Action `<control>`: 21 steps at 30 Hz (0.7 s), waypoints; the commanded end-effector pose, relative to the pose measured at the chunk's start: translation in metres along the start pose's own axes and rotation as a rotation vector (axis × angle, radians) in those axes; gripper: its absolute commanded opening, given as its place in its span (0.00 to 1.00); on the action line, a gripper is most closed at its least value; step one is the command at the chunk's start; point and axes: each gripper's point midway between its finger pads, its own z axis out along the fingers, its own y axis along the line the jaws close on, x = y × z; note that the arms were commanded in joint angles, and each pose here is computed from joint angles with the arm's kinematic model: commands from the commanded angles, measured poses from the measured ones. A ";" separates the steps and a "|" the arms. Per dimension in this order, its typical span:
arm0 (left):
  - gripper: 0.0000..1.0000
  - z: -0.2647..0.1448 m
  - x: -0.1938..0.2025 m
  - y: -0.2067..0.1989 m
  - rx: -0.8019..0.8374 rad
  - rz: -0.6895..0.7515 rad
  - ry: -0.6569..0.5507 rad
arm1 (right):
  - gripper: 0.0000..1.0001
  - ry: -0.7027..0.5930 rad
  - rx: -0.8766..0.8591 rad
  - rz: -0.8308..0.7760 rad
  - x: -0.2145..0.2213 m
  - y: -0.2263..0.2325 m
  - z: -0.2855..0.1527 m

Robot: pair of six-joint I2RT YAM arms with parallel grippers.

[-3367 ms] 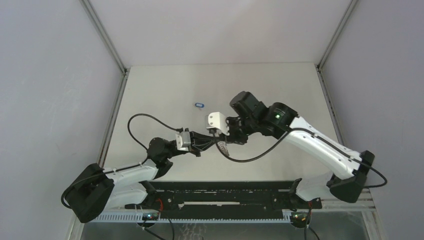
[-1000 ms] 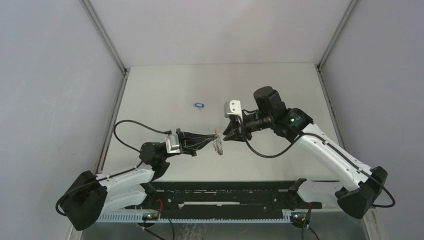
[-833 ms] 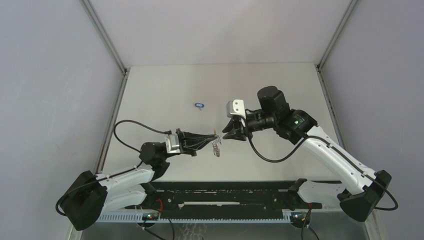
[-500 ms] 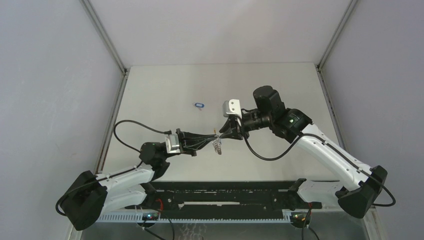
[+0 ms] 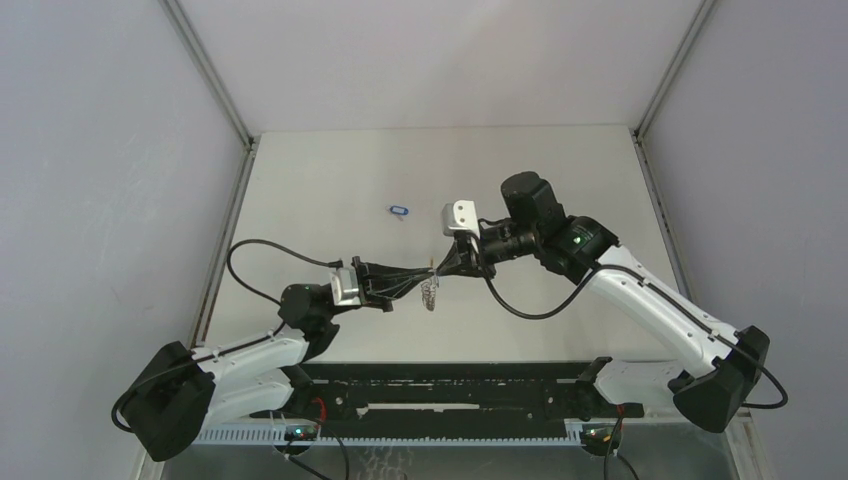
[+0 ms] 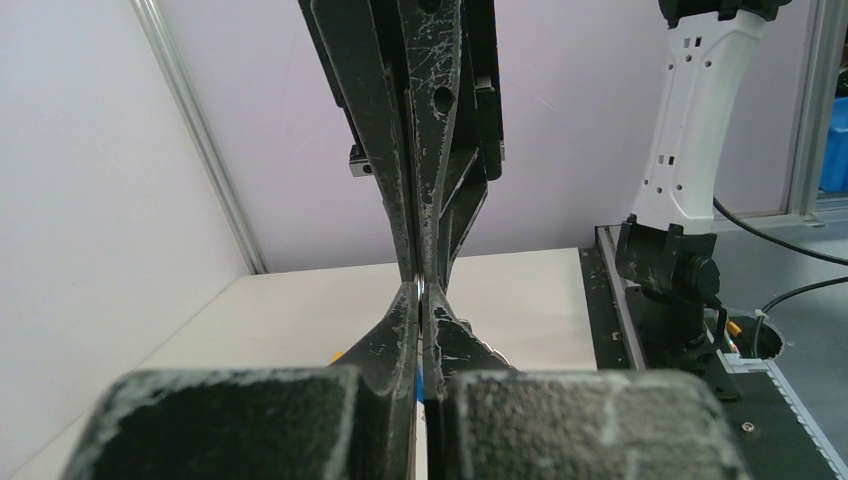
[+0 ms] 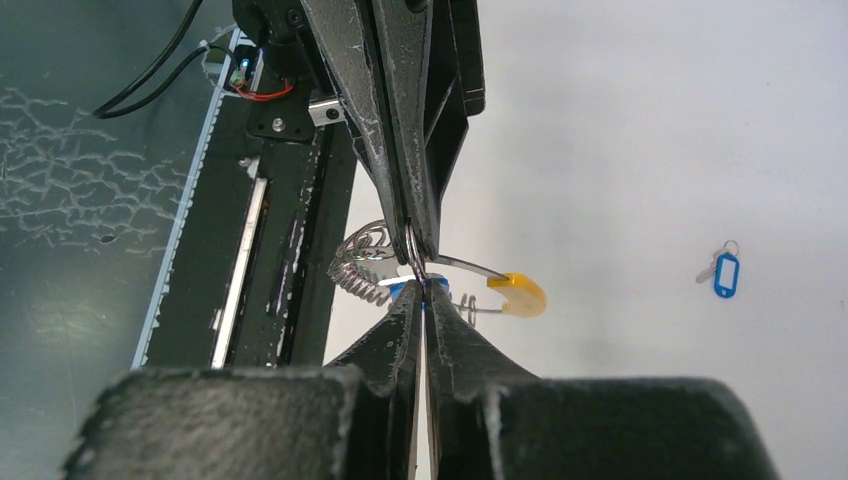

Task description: Put the keys on the keyring

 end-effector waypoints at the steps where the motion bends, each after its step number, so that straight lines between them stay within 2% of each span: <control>1: 0.00 -0.003 -0.016 0.000 -0.014 0.032 -0.060 | 0.00 0.045 0.021 -0.009 0.010 -0.004 0.003; 7: 0.00 -0.002 -0.018 0.002 -0.022 0.034 -0.065 | 0.00 0.143 0.085 -0.022 0.028 -0.012 0.008; 14: 0.00 -0.002 -0.016 0.003 -0.027 0.033 -0.062 | 0.00 0.160 0.113 -0.029 0.029 -0.015 0.007; 18: 0.00 -0.005 -0.011 0.004 -0.042 0.030 -0.052 | 0.19 0.184 0.196 -0.014 0.032 -0.021 -0.006; 21: 0.00 -0.009 -0.004 0.006 -0.063 0.022 -0.033 | 0.26 0.161 0.291 -0.007 0.033 -0.026 -0.015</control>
